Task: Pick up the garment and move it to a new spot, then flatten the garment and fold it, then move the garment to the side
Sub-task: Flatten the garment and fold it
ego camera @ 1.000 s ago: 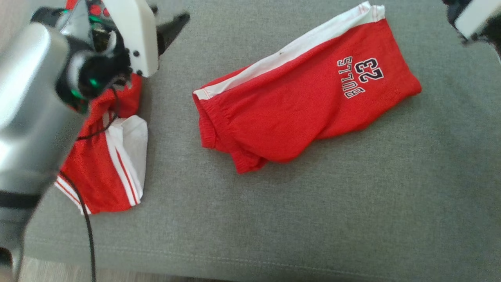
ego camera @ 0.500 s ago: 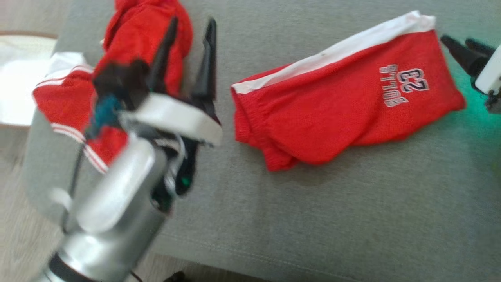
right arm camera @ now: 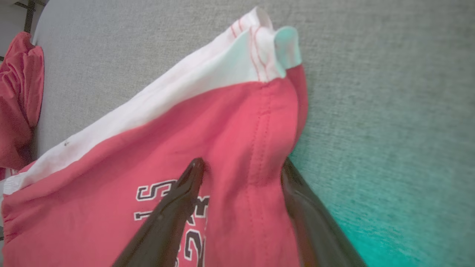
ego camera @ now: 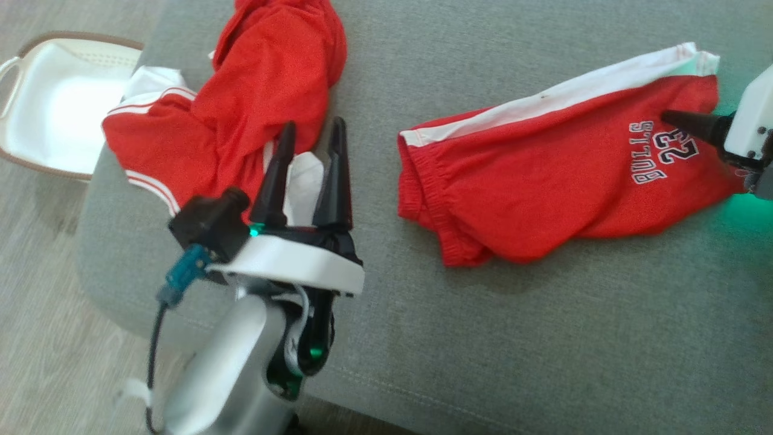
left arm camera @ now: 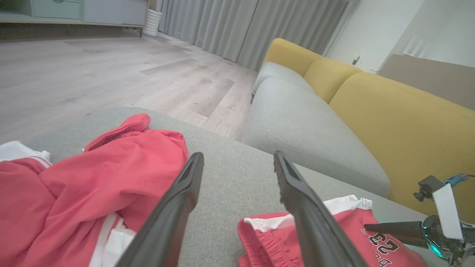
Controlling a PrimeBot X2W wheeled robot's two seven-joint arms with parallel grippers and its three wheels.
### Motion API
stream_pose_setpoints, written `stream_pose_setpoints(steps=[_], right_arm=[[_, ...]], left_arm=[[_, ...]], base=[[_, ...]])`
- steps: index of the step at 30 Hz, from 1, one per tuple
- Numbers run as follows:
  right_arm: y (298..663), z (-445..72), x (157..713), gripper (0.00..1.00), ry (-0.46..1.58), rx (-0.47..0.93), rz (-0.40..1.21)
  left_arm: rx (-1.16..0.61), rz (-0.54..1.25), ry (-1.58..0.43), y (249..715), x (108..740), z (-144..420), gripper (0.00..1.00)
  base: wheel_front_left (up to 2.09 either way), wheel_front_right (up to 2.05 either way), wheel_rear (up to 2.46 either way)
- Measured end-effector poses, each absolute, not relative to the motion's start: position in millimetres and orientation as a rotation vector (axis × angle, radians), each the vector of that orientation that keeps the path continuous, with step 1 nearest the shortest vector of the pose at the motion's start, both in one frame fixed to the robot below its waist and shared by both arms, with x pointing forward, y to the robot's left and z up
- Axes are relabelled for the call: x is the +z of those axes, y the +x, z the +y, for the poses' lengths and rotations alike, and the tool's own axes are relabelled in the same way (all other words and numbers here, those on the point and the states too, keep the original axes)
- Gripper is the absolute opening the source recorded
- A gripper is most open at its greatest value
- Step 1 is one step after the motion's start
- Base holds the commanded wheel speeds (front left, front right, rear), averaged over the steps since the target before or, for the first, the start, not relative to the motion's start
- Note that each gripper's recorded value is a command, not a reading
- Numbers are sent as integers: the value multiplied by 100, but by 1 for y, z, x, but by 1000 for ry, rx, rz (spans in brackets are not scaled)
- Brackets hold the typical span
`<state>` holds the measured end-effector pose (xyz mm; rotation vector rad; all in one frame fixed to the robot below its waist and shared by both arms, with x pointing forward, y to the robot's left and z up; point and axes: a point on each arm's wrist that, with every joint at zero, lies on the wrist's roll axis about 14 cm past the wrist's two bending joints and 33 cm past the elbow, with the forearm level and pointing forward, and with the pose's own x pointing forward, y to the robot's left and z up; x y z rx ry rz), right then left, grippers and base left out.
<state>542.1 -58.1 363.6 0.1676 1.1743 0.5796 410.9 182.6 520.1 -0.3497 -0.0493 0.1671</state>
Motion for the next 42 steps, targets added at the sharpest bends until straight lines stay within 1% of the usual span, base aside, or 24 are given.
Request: stream_pose_setpoints(steps=[3, 4, 6, 8, 12, 17, 21, 27, 31, 34, 36, 40, 42], right_arm=[[540, -47, 364, 100, 155, 603, 1178], [540, -44, 365, 78, 124, 612, 1165], [540, -40, 366, 0, 91, 620, 1139], [538, -38, 367, 0, 77, 624, 1120], [541, -37, 377, 0, 91, 615, 1033], [542, -66, 393, 0, 107, 552, 971], [533, -108, 397, 0, 113, 471, 960], [524, -189, 409, 0, 90, 306, 921], [519, -222, 412, 0, 92, 232, 911], [519, -229, 413, 0, 79, 214, 914], [523, -224, 419, 0, 78, 225, 899], [540, -181, 444, 0, 106, 319, 831], [540, -152, 448, 0, 116, 385, 836]], left_arm=[[185, -76, -324, 404, 525, 185, 100], [204, -83, -297, 398, 524, 188, 100], [212, -84, -270, 393, 523, 190, 100], [204, -86, -259, 390, 523, 189, 100], [196, -101, -240, 390, 526, 189, 100], [133, -124, -211, 398, 531, 175, 100], [74, -124, -225, 404, 530, 158, 100], [-19, -104, -252, 414, 524, 127, 100], [-61, -82, -304, 418, 520, 110, 100], [-63, -78, -308, 418, 519, 108, 100], [-56, -77, -317, 417, 520, 110, 100], [-45, -84, -333, 413, 523, 114, 100], [-37, -87, -341, 412, 525, 117, 100]], base=[[0, 0, 0], [0, 0, 0], [0, 0, 0], [0, 0, 0], [0, 0, 0], [0, 0, 0], [0, 0, 0], [0, 0, 0], [0, 0, 0], [0, 0, 0], [0, 0, 0], [0, 0, 0], [0, 0, 0]])
